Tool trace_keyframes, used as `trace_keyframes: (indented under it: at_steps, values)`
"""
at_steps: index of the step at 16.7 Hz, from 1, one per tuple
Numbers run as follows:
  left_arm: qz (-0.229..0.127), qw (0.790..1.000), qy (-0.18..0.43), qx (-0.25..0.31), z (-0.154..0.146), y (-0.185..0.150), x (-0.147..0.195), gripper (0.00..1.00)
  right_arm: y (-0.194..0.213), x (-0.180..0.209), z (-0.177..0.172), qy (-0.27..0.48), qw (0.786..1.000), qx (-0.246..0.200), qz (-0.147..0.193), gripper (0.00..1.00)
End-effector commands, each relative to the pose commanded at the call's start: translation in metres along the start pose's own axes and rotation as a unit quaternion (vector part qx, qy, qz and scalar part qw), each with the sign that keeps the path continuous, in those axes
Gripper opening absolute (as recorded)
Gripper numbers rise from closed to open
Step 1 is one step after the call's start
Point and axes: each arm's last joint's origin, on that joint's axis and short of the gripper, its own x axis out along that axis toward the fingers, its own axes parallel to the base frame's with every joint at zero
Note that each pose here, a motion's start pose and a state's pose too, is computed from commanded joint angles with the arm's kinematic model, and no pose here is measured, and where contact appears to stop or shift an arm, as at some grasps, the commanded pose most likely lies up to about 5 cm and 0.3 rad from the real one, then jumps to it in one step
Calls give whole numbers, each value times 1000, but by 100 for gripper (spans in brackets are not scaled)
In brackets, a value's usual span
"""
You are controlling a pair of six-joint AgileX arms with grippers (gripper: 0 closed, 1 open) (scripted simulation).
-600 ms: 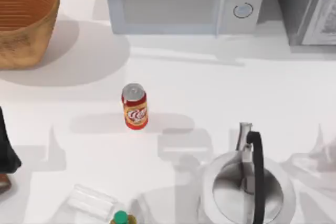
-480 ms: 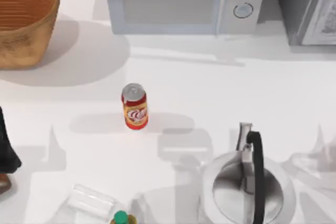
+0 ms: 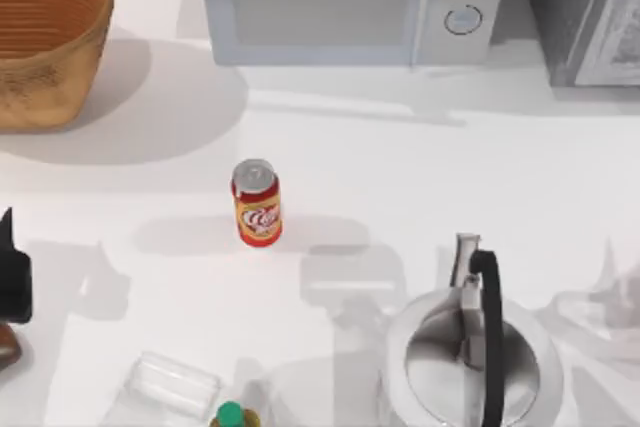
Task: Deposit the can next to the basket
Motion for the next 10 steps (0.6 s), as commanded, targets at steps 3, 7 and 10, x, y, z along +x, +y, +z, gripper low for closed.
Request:
trace_keyframes:
  at_steps: [3, 7, 10]
  values:
    - [-26, 991, 114, 67, 25, 7, 15, 100, 0, 0, 0, 0, 1000, 0, 0, 100]
    - [-87, 946, 273, 151, 57, 20, 54, 100, 0, 0, 0, 0, 1000, 0, 0, 100]
    - [-145, 894, 375, 198, 74, 31, 95, 100, 0, 0, 0, 0, 1000, 0, 0, 100]
